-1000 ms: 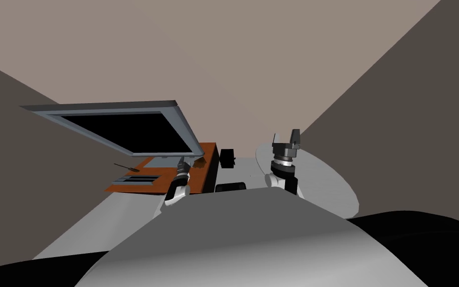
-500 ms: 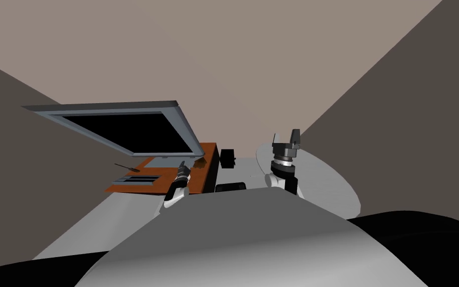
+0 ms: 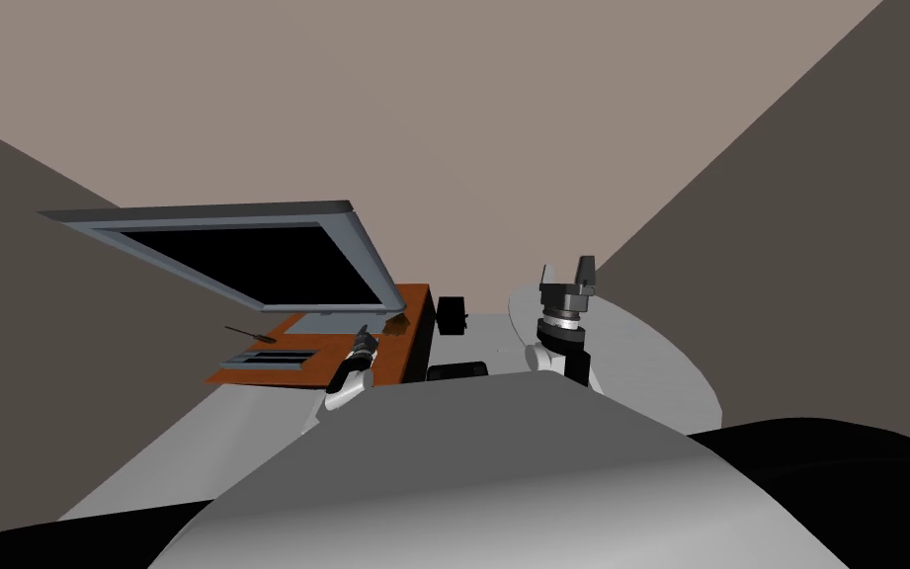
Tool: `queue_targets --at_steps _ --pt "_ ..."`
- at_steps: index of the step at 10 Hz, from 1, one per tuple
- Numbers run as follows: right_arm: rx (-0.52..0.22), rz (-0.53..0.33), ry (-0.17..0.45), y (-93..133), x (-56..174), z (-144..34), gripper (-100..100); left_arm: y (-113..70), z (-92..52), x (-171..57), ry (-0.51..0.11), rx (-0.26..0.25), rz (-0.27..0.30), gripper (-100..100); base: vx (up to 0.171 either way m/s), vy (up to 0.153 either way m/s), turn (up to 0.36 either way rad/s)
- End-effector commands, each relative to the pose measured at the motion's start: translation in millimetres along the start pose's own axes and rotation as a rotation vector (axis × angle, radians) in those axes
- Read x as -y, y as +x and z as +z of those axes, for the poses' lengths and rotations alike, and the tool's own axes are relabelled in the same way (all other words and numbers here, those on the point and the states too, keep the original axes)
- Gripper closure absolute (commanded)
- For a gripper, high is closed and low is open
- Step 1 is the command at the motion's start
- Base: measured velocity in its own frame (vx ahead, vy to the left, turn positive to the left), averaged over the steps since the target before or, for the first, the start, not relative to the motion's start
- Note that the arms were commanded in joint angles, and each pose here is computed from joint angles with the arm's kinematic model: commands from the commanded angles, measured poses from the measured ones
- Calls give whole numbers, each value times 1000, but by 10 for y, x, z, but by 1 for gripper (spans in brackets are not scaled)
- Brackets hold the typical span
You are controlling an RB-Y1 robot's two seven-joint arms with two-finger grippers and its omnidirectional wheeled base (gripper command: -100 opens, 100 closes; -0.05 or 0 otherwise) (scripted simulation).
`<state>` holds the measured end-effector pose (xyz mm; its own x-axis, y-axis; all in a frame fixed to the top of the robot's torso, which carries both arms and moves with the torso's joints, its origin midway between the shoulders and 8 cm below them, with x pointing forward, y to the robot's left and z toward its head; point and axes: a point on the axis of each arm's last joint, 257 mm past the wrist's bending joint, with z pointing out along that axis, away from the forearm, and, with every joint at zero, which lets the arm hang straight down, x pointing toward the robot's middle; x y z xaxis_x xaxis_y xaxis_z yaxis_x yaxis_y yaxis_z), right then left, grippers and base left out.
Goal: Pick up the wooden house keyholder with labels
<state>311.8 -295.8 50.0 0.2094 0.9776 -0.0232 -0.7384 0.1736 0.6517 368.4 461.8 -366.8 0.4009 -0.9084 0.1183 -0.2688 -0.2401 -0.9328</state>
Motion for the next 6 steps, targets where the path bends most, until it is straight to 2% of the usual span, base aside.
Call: queue_targets --at_steps 1,3,4,6 --pt "0 0 0 0 0 0 0 -50 24 -271 -76 19 -31 -100 76 8 1" --pt "0 0 0 0 0 0 0 -132 49 -536 -160 39 -62 -100 90 8 -3" --pt "0 0 0 0 0 0 0 -134 46 -551 -166 40 -62 -100 60 9 -1" --pt "0 0 0 0 0 0 0 -195 56 -780 -242 56 -88 -100 66 2 -5"
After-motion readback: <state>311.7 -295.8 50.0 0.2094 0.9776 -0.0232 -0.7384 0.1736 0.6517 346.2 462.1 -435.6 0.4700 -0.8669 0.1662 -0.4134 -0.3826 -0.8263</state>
